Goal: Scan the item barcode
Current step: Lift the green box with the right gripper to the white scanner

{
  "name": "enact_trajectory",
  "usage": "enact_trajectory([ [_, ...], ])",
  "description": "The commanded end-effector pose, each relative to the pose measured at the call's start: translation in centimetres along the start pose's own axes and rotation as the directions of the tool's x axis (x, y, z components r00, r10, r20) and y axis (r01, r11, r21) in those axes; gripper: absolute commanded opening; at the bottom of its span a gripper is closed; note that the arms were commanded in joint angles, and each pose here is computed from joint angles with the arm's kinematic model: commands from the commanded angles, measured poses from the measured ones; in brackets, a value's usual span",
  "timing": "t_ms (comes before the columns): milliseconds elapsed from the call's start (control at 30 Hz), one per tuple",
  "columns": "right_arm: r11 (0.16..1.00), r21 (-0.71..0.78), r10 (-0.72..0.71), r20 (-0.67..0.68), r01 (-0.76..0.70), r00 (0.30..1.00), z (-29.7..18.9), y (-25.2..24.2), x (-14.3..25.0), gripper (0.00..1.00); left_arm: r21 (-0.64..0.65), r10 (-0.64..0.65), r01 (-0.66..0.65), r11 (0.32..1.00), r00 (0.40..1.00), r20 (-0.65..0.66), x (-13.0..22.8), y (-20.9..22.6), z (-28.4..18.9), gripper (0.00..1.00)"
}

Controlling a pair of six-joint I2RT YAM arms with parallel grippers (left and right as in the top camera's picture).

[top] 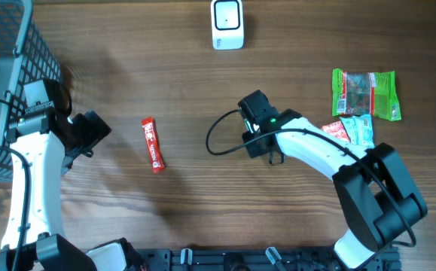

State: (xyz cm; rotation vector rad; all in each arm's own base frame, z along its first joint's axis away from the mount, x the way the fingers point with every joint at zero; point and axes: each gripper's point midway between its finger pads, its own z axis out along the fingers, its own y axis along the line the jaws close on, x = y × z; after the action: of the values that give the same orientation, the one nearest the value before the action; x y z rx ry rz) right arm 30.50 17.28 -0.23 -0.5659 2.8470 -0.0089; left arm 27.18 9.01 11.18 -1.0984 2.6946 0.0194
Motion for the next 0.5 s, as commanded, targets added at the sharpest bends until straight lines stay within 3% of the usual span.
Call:
enact_trajectory([
  [0,1.0,-0.016,0.01,0.041,-0.01,0.999,-2.7,0.1,-1.5,0.33,-0.006,-0.016,0.016,1.0,1.0,0.012,-0.1,0.3,-0.2,1.0],
  [100,0.994,-0.108,0.015,0.083,-0.006,0.996,-5.9,1.3,-2.2,0.33,-0.006,-0.016,0.016,1.0,1.0,0.012,-0.1,0.3,-0.2,1.0],
  [200,0.967,-0.252,0.039,0.086,-0.016,0.996,-10.3,2.7,-3.2,0.26,-0.006,-0.016,0.016,1.0,1.0,0.012,-0.1,0.3,-0.2,1.0],
  [467,0.935,-0.349,0.111,0.12,-0.063,0.987,-22.8,0.9,-9.8,0.24,-0.006,-0.016,0.016,1.0,1.0,0.012,-0.1,0.3,-0.2,1.0],
])
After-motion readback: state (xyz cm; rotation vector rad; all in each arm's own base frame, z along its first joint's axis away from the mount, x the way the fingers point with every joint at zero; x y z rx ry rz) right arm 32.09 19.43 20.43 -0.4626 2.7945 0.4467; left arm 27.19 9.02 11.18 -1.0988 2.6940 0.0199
